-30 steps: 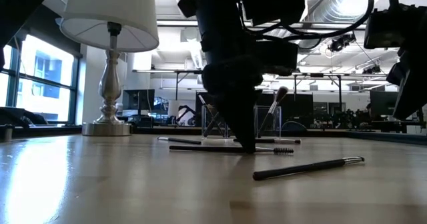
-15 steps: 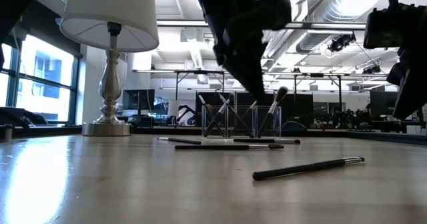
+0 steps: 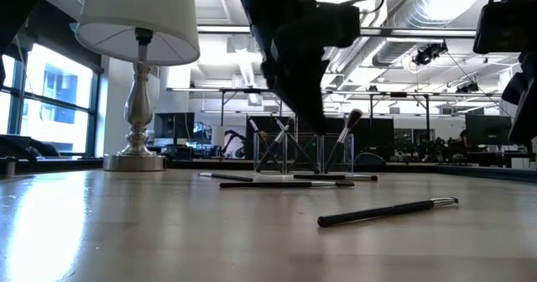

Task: Put items in baskets/containers
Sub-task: Put the lash brush into the transparent organizer

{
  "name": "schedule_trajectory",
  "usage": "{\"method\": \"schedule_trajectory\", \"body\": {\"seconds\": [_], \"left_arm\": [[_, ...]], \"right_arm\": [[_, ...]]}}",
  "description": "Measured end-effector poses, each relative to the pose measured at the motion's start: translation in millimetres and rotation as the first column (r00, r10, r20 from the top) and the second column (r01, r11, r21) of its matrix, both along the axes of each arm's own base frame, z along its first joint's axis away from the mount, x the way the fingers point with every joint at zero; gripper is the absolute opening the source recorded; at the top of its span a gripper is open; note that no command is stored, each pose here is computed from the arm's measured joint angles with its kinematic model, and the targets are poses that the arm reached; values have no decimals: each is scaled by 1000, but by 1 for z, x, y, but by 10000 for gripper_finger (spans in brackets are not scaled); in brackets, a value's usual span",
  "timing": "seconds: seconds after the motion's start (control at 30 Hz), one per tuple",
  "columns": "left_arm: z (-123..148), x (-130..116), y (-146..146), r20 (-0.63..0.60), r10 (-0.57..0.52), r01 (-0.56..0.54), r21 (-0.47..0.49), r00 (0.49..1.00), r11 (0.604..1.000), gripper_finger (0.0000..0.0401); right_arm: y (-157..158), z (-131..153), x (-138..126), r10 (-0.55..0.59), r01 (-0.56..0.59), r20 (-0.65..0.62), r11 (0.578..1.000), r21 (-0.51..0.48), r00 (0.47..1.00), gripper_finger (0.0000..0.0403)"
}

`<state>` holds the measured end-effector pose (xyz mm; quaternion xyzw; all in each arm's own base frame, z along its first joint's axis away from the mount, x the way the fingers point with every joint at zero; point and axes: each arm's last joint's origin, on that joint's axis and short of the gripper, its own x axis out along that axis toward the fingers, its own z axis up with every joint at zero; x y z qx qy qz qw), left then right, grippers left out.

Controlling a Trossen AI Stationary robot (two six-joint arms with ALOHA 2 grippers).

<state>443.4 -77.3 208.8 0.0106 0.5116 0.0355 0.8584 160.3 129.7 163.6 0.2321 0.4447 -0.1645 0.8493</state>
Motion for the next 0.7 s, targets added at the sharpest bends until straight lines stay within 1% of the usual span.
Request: {"method": "schedule_trajectory", "body": {"seconds": [0.1, 0.2, 0.27, 0.37, 0.43, 0.53, 0.57, 0.63, 0.7], "left_arm": [[1, 4, 1, 24, -63, 64, -27, 998, 998, 1], [-10, 12, 4, 47, -105, 108, -71, 993, 992, 13], [-13, 11, 6, 20, -101, 102, -69, 995, 992, 28], [0, 17, 8, 82, -88, 93, -59, 993, 994, 57], [5, 18, 9, 90, -97, 102, -44, 991, 994, 78], [5, 26, 9, 102, -121, 125, -26, 987, 992, 104], [4, 30, 11, 104, -113, 116, -22, 988, 993, 112], [5, 30, 15, 60, -101, 102, -17, 993, 995, 123], [9, 39, 21, 89, -94, 98, -35, 992, 995, 130]], "right_arm": [[2, 0, -1, -9, 9, 11, 1000, 0, 1000, 0], [3, 0, -2, -24, 24, 18, 1000, 8, 1000, 0], [3, 0, -2, -25, 25, 20, 1000, 10, 999, 0], [3, 0, -2, -26, 26, 22, 1000, 8, 999, 0], [3, 0, -2, -27, 26, 23, 1000, 5, 999, 0], [2, 1, -2, -33, 33, 33, 999, -8, 999, 0], [2, 1, -2, -35, 35, 36, 999, -11, 999, 0], [2, 1, -2, -38, 39, 42, 999, -18, 998, 0], [2, 1, -2, -39, 40, 43, 999, -20, 998, 0]]}}
